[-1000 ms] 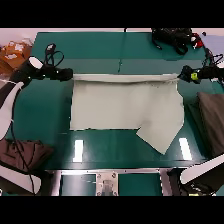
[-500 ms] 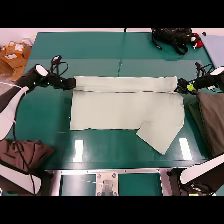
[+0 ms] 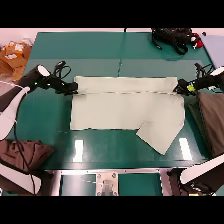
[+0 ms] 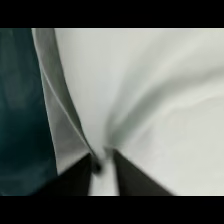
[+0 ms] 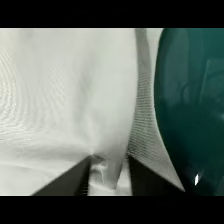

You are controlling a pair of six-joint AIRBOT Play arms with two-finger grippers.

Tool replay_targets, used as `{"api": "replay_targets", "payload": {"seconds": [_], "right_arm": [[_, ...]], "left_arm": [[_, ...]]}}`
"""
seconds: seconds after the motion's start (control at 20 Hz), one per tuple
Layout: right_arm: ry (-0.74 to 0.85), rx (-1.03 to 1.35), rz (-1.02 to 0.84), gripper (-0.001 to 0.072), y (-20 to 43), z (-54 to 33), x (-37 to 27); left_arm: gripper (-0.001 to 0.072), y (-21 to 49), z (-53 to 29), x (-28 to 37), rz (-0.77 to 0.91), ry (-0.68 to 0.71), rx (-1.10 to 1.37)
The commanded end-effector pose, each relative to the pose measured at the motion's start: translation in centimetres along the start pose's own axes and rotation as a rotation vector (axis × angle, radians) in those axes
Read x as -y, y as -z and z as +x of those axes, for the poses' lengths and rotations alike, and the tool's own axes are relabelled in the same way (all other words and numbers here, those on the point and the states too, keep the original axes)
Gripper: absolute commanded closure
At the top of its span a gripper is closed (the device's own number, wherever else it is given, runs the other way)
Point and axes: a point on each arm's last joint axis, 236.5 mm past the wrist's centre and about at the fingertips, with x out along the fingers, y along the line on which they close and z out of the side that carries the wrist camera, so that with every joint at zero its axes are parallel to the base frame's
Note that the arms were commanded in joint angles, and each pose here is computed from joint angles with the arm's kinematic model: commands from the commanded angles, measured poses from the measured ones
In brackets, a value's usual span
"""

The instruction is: Fold the shirts.

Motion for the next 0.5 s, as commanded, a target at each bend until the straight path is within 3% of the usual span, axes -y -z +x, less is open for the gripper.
{"api": "replay_targets", "payload": {"seconds": [0.0,0.15,0.2,0.25,0.3,0.35,0.4,0.45], "right_arm": [[0.026,-0.066,-0.014,0.0375,0.9,-1.7,0.4],[0.132,-0.119,0.046,0.0402,1.9,-6.1,2.5],[0.132,-0.114,0.061,0.0534,2.2,-7.5,2.6],[0.134,-0.114,0.081,0.0575,2.8,-8.6,2.7],[0.134,-0.118,0.1,0.0582,3.8,-9.6,2.8],[0.136,-0.126,0.116,0.0661,5.2,-10.3,3.0],[0.143,-0.137,0.135,0.0696,6.8,-10.8,3.3],[0.146,-0.145,0.16,0.0696,8.6,-11.3,3.8]], "left_arm": [[0.0128,2.9,-1.2,-0.3,-0.057,-0.014,-0.147],[0.0129,5.8,-6.1,-1.8,-0.128,-0.057,-0.349],[0.0173,6.7,-7.5,-2.0,-0.153,-0.05,-0.404],[0.0299,7.7,-8.7,-2.0,-0.176,-0.046,-0.443],[0.0348,8.4,-9.5,-1.9,-0.178,-0.047,-0.455],[0.0351,9.0,-10.1,-1.6,-0.176,-0.054,-0.442],[0.0473,9.8,-10.5,-1.2,-0.179,-0.058,-0.421],[0.0686,10.8,-10.8,-0.7,-0.165,-0.059,-0.393]]}}
